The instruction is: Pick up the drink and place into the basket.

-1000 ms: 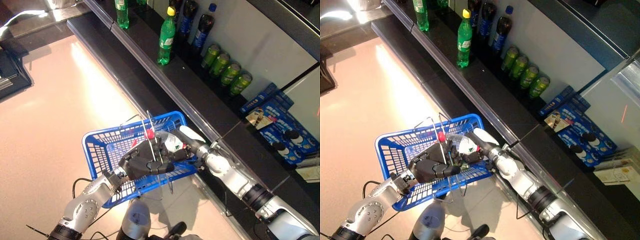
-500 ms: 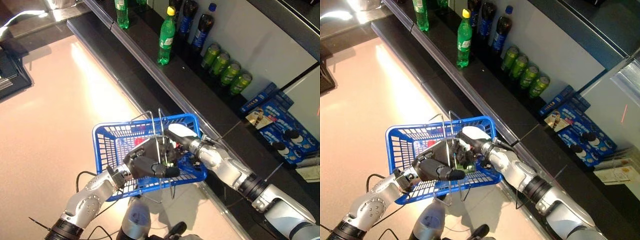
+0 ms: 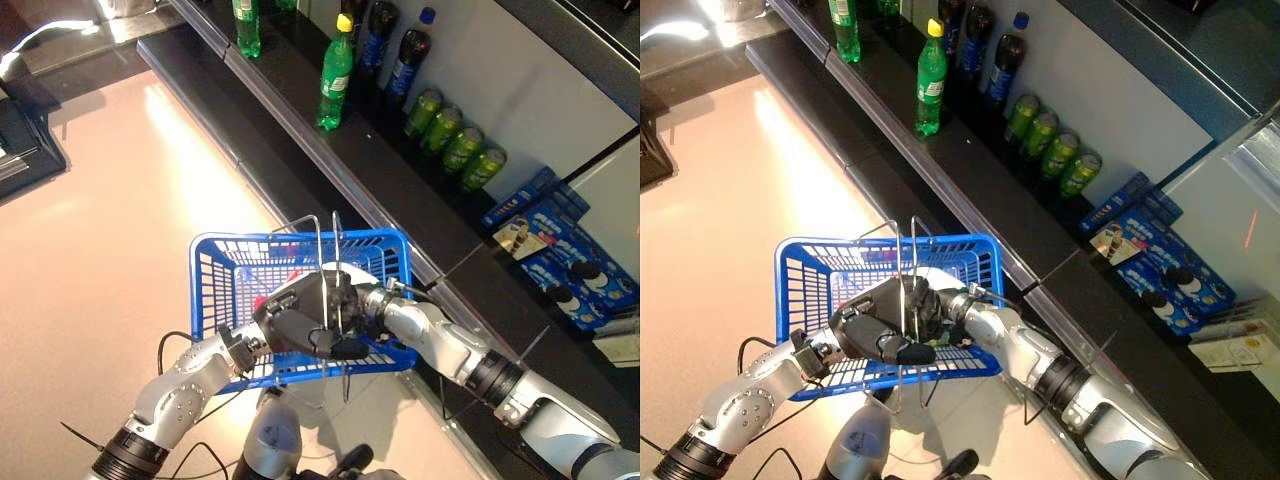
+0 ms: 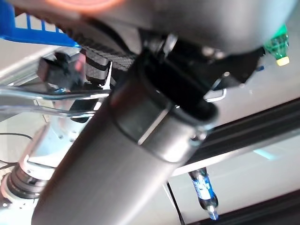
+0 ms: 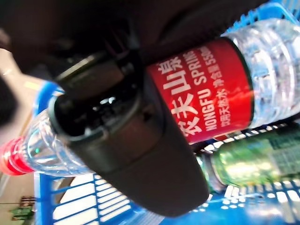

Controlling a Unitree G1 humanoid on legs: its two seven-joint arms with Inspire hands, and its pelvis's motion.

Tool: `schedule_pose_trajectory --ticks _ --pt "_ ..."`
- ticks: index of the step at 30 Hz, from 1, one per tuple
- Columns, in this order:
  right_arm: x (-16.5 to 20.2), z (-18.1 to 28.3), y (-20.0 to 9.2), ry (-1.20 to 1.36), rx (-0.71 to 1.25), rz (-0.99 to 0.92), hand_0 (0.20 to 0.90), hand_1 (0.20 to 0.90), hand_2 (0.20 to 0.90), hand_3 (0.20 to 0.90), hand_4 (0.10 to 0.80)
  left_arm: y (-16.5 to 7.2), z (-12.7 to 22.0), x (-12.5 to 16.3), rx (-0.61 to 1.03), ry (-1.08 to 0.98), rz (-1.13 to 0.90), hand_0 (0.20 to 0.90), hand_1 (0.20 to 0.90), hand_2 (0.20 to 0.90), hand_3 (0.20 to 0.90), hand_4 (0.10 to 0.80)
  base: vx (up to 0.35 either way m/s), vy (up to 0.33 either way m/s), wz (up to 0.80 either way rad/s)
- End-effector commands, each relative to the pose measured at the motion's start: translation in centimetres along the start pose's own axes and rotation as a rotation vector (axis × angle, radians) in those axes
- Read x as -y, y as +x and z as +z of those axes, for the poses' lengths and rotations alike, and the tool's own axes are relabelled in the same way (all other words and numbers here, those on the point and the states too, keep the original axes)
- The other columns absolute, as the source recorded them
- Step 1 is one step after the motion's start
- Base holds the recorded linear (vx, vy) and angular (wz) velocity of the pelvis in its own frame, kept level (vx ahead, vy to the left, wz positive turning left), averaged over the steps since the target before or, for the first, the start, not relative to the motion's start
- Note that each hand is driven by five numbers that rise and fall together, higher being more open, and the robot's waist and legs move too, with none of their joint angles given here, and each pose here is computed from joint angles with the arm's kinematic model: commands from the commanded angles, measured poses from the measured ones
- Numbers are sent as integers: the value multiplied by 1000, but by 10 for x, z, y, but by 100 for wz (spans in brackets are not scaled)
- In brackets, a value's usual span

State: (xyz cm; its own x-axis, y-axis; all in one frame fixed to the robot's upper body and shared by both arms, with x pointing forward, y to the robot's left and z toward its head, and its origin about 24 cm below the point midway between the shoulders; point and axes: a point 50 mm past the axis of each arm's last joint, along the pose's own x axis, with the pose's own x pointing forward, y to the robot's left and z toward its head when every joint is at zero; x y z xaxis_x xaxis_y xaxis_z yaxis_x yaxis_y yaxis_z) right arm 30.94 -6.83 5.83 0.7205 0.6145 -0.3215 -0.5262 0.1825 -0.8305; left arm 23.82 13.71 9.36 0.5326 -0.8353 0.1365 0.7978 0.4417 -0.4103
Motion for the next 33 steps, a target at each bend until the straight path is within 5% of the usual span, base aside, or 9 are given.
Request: schedule_pose_trajectory --ticks 1,12,13,15,16,17,33 --pt "4 37 19 8 143 4 300 300 300 200 100 43 73 120 465 160 -873 300 300 300 200 100 0 0 0" --pt "-15 29 31 108 70 33 300 300 300 200 100 48 71 125 453 126 -913 300 300 300 200 100 22 8 7" --pt "-18 28 32 116 57 37 469 469 469 398 298 48 71 126 453 123 -918 300 300 300 200 100 0 0 0" --pt "-21 26 33 125 42 41 599 599 599 549 449 48 71 127 453 122 -921 300 300 300 200 100 0 0 0" --pt "-22 26 33 130 33 44 851 851 851 842 742 48 70 127 452 120 -924 300 300 300 200 100 0 0 0" --pt "-24 25 34 134 26 47 900 900 900 900 800 48 70 128 451 122 -925 300 300 300 200 100 0 0 0" --pt "-32 18 35 176 -17 41 900 900 900 900 800 51 70 130 450 125 -909 300 300 300 200 100 0 0 0"
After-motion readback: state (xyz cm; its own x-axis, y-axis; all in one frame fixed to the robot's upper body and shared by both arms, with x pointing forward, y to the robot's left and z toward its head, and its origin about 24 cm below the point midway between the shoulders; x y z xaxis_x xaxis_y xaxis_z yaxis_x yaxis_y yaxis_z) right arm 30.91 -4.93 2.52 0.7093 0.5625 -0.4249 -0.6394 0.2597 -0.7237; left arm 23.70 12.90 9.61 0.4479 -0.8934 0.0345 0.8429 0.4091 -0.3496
